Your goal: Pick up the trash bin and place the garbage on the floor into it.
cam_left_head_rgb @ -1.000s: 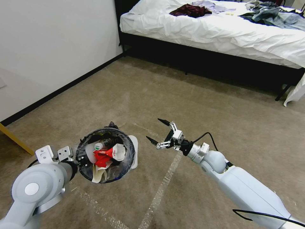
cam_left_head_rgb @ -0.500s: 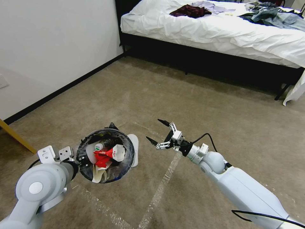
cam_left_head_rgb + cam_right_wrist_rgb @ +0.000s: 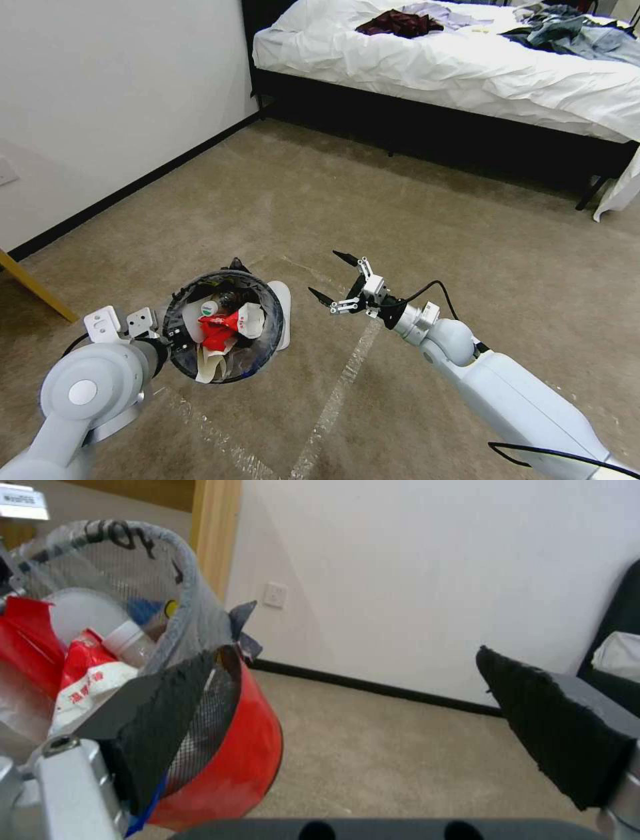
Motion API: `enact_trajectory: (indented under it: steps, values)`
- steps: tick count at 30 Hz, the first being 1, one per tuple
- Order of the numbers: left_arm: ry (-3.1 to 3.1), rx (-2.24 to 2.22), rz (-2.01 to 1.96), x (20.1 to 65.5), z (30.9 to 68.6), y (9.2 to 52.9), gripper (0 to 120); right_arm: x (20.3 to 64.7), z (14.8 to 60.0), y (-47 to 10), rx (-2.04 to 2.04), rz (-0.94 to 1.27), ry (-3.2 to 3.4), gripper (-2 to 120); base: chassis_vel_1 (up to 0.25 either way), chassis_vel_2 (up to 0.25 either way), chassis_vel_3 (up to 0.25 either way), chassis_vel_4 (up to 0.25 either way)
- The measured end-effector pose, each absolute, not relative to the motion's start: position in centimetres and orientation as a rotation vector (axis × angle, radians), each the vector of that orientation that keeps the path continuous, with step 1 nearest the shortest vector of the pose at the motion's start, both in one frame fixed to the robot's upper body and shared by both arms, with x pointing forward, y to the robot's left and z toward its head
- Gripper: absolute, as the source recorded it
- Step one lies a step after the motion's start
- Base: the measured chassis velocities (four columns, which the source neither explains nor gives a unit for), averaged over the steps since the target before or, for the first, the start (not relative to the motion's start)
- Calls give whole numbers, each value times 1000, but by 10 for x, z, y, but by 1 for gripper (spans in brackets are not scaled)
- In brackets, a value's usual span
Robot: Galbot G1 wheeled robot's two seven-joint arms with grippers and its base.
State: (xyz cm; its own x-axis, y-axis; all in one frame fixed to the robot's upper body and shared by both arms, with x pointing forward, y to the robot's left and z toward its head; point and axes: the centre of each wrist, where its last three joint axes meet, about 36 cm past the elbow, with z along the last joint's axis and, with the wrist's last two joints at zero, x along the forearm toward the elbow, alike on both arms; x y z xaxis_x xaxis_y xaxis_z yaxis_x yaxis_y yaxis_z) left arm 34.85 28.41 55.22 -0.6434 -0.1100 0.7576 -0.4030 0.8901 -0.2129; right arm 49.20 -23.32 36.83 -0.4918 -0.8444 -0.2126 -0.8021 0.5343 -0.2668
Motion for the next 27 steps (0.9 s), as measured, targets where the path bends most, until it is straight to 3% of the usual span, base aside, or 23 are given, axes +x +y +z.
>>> enact_trajectory:
  steps: [27]
  values:
    - [-2259,389,445,348,552,286,0,488,366,-235,-1405,-194,2468,100,0,0,0,0]
